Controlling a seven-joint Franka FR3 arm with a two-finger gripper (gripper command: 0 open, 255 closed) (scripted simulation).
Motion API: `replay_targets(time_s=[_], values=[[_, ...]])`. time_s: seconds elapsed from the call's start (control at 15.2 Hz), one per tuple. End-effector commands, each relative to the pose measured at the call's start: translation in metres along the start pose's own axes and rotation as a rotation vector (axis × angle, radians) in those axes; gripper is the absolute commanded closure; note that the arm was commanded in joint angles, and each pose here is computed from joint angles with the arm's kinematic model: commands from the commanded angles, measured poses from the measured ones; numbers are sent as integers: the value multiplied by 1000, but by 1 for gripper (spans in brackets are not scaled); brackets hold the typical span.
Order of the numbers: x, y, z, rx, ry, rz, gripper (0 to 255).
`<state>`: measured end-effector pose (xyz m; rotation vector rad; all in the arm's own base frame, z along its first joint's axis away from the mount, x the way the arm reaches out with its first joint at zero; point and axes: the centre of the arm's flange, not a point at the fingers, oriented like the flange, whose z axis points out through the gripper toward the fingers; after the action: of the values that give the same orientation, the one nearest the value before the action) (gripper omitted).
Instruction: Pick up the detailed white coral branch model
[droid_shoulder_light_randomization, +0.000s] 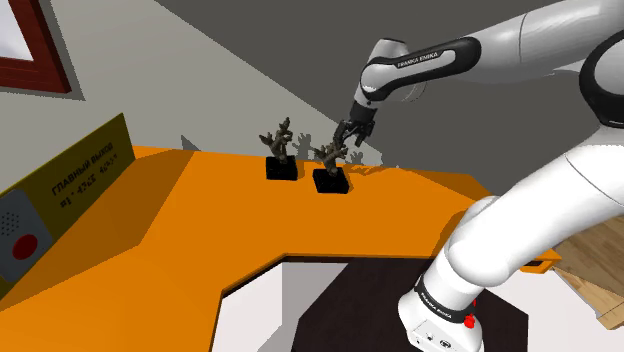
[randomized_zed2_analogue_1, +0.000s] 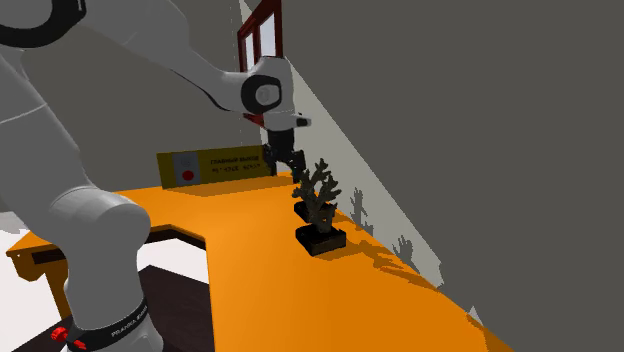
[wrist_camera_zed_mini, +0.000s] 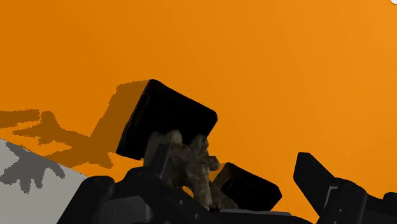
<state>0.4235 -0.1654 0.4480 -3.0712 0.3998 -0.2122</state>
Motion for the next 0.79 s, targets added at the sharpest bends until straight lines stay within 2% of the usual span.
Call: replay_targets(time_s=[0.0, 0.26, 0.73], values=[[18, 13, 12, 14, 30, 25, 0], [50, 44, 33, 45, 84, 74, 0], [47, 46, 65, 46, 86, 75, 0]])
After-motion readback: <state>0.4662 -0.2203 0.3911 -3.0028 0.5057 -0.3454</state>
